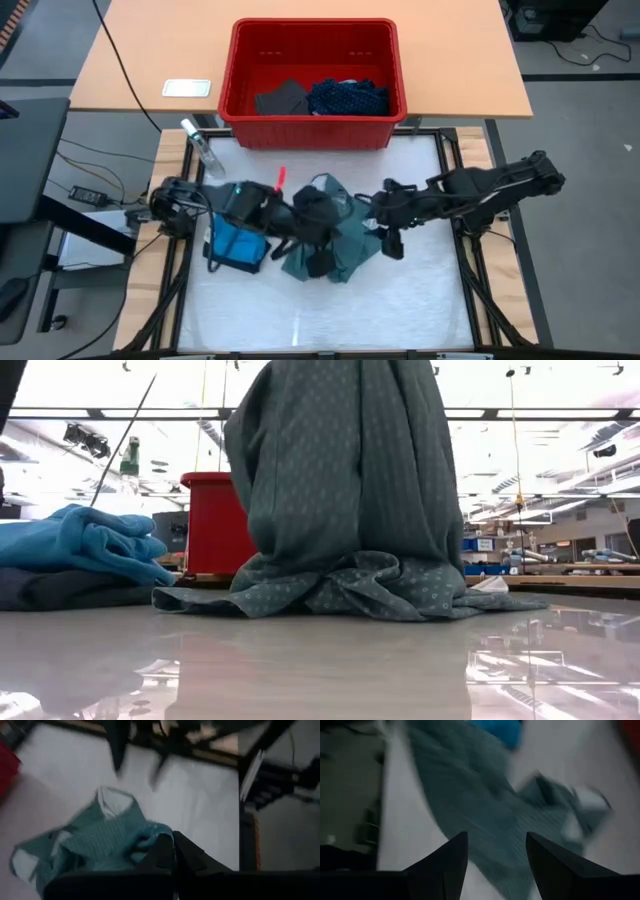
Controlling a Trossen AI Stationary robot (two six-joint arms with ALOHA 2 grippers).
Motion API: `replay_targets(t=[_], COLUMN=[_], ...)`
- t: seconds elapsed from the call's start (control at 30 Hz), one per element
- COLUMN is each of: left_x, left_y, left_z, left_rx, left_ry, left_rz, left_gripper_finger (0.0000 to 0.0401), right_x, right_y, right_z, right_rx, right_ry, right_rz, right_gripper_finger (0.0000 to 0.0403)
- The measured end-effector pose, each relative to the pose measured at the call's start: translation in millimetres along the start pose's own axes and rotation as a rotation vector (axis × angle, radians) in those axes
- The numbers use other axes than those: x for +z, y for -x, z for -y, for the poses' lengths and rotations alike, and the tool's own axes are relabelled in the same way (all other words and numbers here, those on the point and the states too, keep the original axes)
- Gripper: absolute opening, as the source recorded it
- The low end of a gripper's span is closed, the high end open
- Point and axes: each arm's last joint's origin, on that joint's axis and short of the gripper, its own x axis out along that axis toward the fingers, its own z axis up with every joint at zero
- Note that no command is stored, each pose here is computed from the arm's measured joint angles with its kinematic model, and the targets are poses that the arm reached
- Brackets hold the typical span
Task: Fold laundry
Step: Fold the green polo shirt
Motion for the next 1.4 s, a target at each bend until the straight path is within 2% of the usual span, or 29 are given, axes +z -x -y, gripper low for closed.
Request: replay_targets(t=[0.1, 0.27, 0.33, 0.47, 0.57, 0.63, 0.73, 0.77, 0.93, 1.03, 1.13, 1.27, 1.4], left_x=[6, 6, 6, 10, 16, 19, 21, 21, 18, 13, 5, 0, -8], left_y=[2, 3, 3, 1, 0, 0, -2, 0, 35, 58, 66, 47, 1], left_z=[-6, -8, -8, -12, -15, -18, -23, -25, -37, -39, -36, -35, -45], left_rx=[0.011, 0.014, 0.012, 0.036, 0.044, 0.047, 0.059, 0.065, 0.166, 0.264, 0.362, 0.421, 0.512], left_ry=[0.007, -0.022, -0.037, -0.030, -0.011, 0.004, 0.037, 0.043, 0.092, 0.124, 0.151, 0.136, 0.100], left_rz=[0.036, 0.028, 0.029, 0.059, 0.100, 0.120, 0.119, 0.120, 0.146, 0.186, 0.211, 0.176, 0.128], left_gripper_finger=[0.0000, 0.0000, 0.0000, 0.0000, 0.0000, 0.0005, 0.0031, 0.0044, 0.0120, 0.0163, 0.0199, 0.0235, 0.0259], right_x=[10, 27, 32, 34, 36, 38, 40, 40, 39, 36, 33, 27, 21], right_y=[-6, -3, -4, -21, -34, -38, -39, -37, -5, 25, 58, 97, 118], right_z=[-1, 7, 11, 15, 15, 16, 22, 24, 40, 48, 55, 66, 75], right_rx=[0.098, 0.172, 0.216, 0.269, 0.266, 0.258, 0.235, 0.226, 0.060, -0.091, -0.239, -0.325, -0.319], right_ry=[0.061, 0.098, 0.097, 0.102, 0.101, 0.099, 0.088, 0.084, 0.007, -0.011, -0.040, -0.116, -0.208], right_rz=[0.098, 0.227, 0.242, 0.182, 0.165, 0.178, 0.179, 0.183, 0.274, 0.380, 0.515, 0.668, 0.743], right_gripper_finger=[0.0206, 0.0213, 0.0215, 0.0210, 0.0187, 0.0146, 0.0040, 0.0023, 0.0010, 0.0010, 0.0010, 0.0010, 0.0009])
